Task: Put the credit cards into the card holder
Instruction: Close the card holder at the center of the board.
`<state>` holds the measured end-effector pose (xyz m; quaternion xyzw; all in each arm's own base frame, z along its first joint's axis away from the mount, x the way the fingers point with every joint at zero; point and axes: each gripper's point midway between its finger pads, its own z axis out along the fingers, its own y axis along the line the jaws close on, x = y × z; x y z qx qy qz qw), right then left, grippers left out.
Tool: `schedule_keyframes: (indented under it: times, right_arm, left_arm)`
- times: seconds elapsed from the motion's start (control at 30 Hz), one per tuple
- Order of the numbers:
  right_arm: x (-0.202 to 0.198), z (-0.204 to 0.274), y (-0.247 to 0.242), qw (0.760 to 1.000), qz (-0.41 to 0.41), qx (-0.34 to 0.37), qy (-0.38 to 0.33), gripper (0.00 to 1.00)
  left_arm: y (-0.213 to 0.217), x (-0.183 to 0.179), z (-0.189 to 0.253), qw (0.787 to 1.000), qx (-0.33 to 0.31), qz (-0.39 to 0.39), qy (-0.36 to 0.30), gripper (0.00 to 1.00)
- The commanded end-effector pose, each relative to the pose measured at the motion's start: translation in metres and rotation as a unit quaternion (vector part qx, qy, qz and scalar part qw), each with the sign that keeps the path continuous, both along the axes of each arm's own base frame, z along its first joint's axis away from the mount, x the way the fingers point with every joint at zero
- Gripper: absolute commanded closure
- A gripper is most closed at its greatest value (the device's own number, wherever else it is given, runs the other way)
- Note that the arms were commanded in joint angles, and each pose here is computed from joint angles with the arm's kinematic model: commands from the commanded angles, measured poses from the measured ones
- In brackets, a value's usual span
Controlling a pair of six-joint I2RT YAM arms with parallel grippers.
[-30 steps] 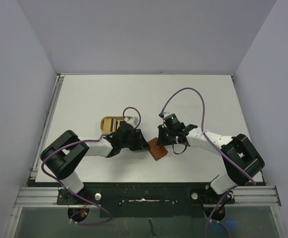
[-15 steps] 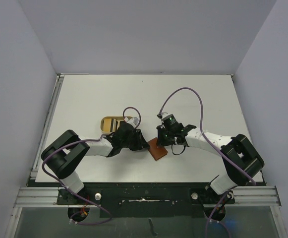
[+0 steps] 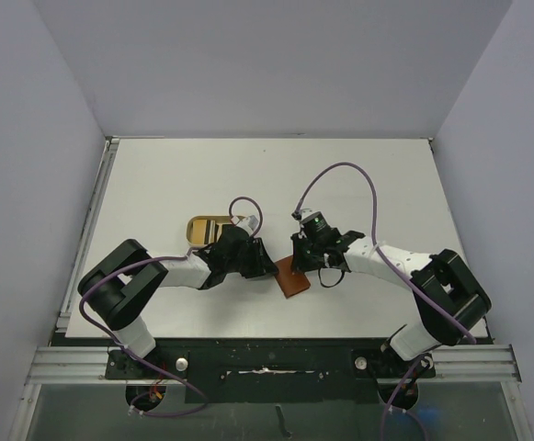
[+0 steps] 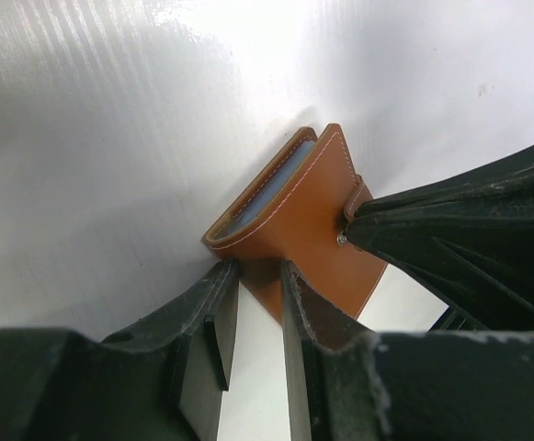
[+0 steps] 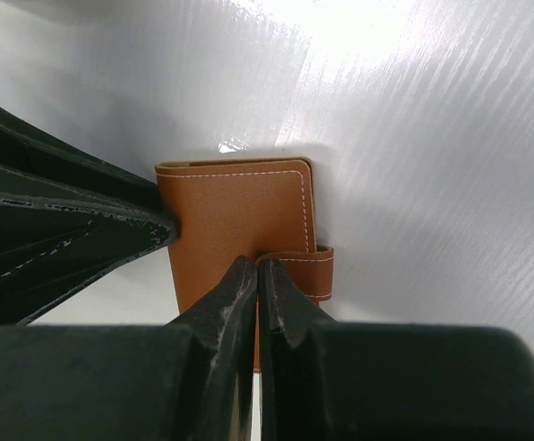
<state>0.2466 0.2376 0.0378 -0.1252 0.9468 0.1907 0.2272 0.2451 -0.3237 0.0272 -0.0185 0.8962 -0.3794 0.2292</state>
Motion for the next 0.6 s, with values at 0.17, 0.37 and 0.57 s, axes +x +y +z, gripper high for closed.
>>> schedule_keyframes:
  times: [0.17,0.37,0.57]
  right_arm:
    - [-0.007,0.025,0.009,0.999,-0.003,0.046,-0.006,1.00]
    - [-0.011,0.016,0.007,0.999,0.002,0.037,0.006,1.00]
    - [-0.011,0.009,0.010,0.999,0.004,0.038,0.013,1.00]
  left_arm:
    - [-0.013,0.008,0.016,0.999,-0.024,-0.014,-0.026,0.77]
    - [-0.015,0.008,0.017,0.999,-0.028,-0.016,-0.025,0.77]
    - [-0.016,0.008,0.018,0.999,-0.029,-0.015,-0.025,0.78]
